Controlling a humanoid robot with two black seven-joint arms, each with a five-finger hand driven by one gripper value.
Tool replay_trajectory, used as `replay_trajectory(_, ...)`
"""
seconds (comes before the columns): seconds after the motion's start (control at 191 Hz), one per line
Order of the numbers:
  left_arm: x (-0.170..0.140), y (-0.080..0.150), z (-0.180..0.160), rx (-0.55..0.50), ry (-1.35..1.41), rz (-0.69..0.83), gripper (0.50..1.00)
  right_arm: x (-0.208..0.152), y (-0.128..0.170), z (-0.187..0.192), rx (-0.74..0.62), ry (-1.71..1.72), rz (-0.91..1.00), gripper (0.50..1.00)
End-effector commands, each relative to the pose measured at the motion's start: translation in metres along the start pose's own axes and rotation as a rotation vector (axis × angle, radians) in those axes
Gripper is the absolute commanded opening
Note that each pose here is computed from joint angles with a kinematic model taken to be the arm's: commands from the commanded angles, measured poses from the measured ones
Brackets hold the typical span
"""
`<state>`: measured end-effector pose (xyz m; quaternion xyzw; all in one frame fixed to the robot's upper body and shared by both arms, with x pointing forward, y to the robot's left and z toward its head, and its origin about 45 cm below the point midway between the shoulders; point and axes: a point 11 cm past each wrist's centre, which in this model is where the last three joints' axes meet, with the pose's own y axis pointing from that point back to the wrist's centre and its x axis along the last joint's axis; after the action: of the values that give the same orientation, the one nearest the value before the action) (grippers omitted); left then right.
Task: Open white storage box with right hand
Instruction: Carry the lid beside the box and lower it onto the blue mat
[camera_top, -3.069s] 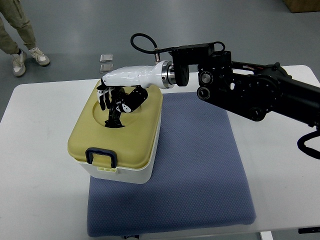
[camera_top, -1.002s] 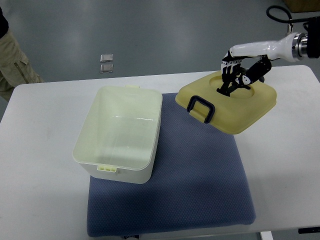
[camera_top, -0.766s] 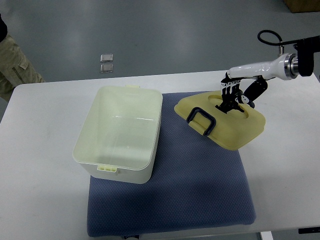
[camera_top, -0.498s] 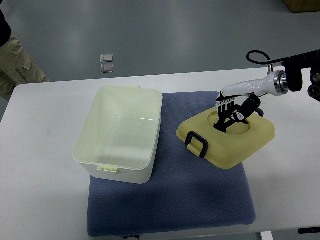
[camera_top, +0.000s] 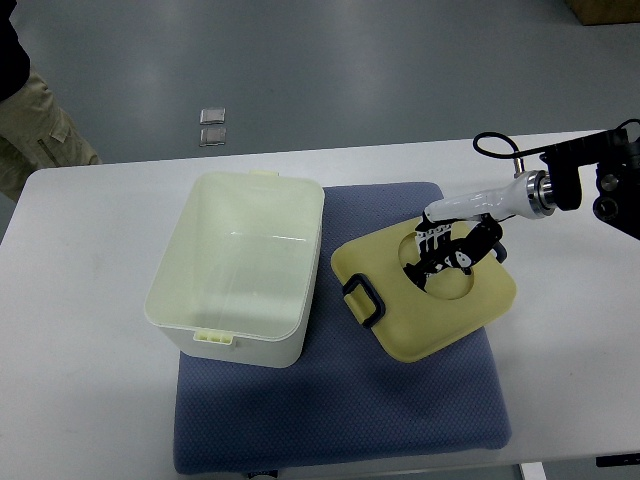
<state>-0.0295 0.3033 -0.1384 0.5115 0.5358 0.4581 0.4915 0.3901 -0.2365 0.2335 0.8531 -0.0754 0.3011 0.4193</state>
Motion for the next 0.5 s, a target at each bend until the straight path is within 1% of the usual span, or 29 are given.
replay_trajectory(0.0, 0.0, 0.0, 0.0, 0.0, 0.001, 0.0, 1.0, -0.004, -0.005, -0.003, 0.015, -0.009, -0.006, 0.5)
replay_trajectory(0.205, 0.001, 0.0, 0.0, 0.0, 0.0, 0.002, 1.0, -0.014, -0.019, -0.011, 0.054, -0.027, -0.025, 0.5)
replay_trajectory(0.21, 0.001, 0.0, 0.0, 0.0, 0.0, 0.002, 1.0, -0.015, -0.019, -0.012, 0.058, -0.029, -0.026, 0.545)
replay_trajectory(0.215, 0.001, 0.0, 0.0, 0.0, 0.0, 0.002, 1.0, -0.015, -0.019, -0.012, 0.058, -0.029, -0.026, 0.545)
replay_trajectory(0.22, 0.001, 0.0, 0.0, 0.0, 0.0, 0.002, 1.0, -0.016, -0.02, -0.012, 0.06, -0.033, -0.028, 0.61)
replay_trajectory(0.226, 0.001, 0.0, 0.0, 0.0, 0.0, 0.002, 1.0, -0.016, -0.02, -0.012, 0.06, -0.033, -0.028, 0.611)
replay_trajectory(0.231, 0.001, 0.0, 0.0, 0.0, 0.0, 0.002, 1.0, -0.017, -0.021, -0.012, 0.061, -0.035, -0.03, 0.676)
replay_trajectory(0.241, 0.001, 0.0, 0.0, 0.0, 0.0, 0.002, 1.0, -0.017, -0.021, -0.012, 0.061, -0.035, -0.03, 0.676)
replay_trajectory(0.247, 0.0, 0.0, 0.0, 0.0, -0.001, 0.0, 1.0, -0.019, -0.022, -0.012, 0.064, -0.04, -0.033, 0.739)
replay_trajectory(0.252, 0.0, 0.0, 0.0, 0.0, -0.001, 0.0, 1.0, -0.019, -0.022, -0.012, 0.064, -0.04, -0.033, 0.74)
replay_trajectory(0.262, 0.001, 0.0, 0.0, 0.0, 0.0, 0.002, 1.0, -0.022, -0.023, -0.011, 0.066, -0.047, -0.038, 0.825)
replay_trajectory(0.273, 0.001, 0.0, 0.0, 0.0, 0.0, 0.002, 1.0, -0.022, -0.023, -0.011, 0.066, -0.047, -0.038, 0.825)
replay_trajectory(0.278, 0.001, 0.0, 0.0, 0.0, 0.001, 0.001, 1.0, -0.024, -0.024, -0.011, 0.067, -0.05, -0.041, 0.852)
replay_trajectory(0.283, 0.001, 0.0, 0.0, 0.0, 0.001, 0.001, 1.0, -0.024, -0.024, -0.011, 0.067, -0.05, -0.041, 0.852)
replay_trajectory(0.289, 0.001, 0.0, 0.0, 0.0, 0.0, 0.002, 1.0, -0.025, -0.025, -0.011, 0.067, -0.051, -0.042, 0.87)
replay_trajectory(0.294, 0.001, 0.0, 0.0, 0.0, 0.0, 0.002, 1.0, -0.025, -0.025, -0.011, 0.067, -0.051, -0.042, 0.87)
replay_trajectory(0.299, 0.0, 0.0, 0.0, 0.0, -0.001, 0.0, 1.0, -0.027, -0.026, -0.012, 0.07, -0.053, -0.045, 0.885)
replay_trajectory(0.31, 0.001, 0.0, 0.0, 0.0, 0.0, 0.002, 1.0, -0.027, -0.026, -0.012, 0.073, -0.056, -0.044, 0.895)
replay_trajectory(0.352, 0.001, 0.0, 0.0, 0.0, 0.0, 0.002, 1.0, -0.03, -0.03, -0.014, 0.081, -0.06, -0.05, 0.913)
replay_trajectory(0.414, 0.001, 0.0, 0.0, 0.0, 0.0, 0.002, 1.0, -0.031, -0.031, -0.014, 0.086, -0.071, -0.047, 0.926)
replay_trajectory(0.493, 0.001, 0.0, 0.0, 0.0, 0.0, 0.003, 1.0, -0.025, -0.032, -0.017, 0.105, -0.085, -0.02, 0.926)
